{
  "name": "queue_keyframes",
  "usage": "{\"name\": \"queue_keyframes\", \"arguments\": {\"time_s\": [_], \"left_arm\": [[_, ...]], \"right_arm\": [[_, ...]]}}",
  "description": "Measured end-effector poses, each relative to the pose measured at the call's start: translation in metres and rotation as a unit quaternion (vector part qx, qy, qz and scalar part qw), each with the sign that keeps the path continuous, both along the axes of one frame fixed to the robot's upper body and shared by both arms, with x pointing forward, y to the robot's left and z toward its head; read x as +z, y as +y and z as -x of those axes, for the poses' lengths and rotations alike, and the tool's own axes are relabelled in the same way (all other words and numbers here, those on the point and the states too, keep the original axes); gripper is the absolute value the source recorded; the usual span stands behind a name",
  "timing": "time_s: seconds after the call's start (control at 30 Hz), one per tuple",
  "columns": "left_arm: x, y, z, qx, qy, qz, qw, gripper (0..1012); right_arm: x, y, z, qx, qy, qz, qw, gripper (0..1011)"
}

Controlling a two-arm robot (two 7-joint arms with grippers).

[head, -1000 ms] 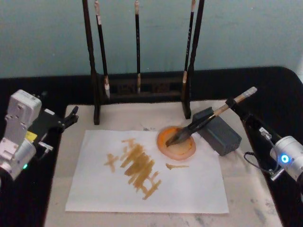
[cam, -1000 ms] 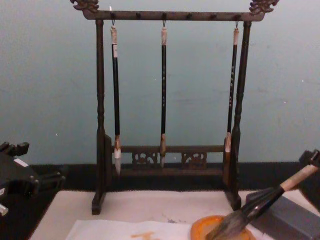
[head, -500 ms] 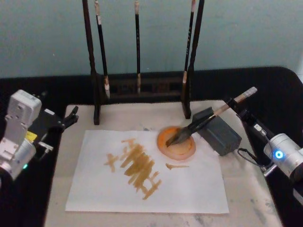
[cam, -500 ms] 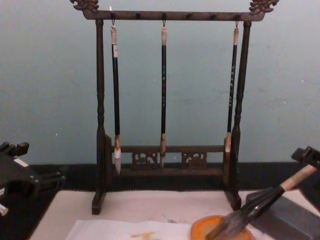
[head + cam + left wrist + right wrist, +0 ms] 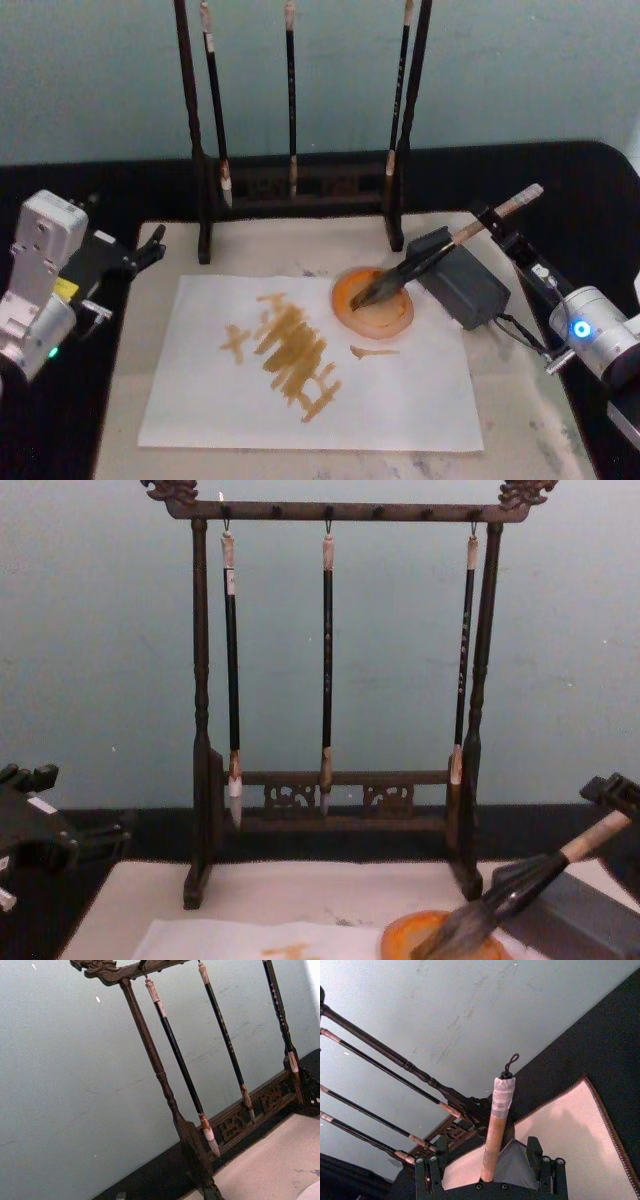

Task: Pick up the brush from the inkstone, write on the paper, then place the brush back to its original position.

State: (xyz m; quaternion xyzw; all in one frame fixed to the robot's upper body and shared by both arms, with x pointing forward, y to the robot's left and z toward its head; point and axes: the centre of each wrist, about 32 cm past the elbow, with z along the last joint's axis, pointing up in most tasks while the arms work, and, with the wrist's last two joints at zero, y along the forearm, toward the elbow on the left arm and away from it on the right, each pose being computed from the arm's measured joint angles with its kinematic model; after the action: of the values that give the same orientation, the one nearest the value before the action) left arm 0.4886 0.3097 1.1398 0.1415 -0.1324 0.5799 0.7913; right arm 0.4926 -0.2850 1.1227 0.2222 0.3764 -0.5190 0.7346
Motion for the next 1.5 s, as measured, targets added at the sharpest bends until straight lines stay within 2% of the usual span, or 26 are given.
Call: {"name": "queue_keyframes", "arguments": {"time_s": [0.73, 1.5], "left_arm": [[0.0, 0.0, 0.0, 0.0, 0.0, 0.0, 1.0, 1009], [0.0, 0.0, 0.0, 0.0, 0.0, 0.0, 1.0, 1010]], "right_arm": [[-0.001, 0.0002, -0.0005, 0.0, 0.003, 0.003, 1.0, 1000], [-0.0036, 0.0004, -0.0071, 0.012, 0.001, 0.012, 0.9999, 1000]]}}
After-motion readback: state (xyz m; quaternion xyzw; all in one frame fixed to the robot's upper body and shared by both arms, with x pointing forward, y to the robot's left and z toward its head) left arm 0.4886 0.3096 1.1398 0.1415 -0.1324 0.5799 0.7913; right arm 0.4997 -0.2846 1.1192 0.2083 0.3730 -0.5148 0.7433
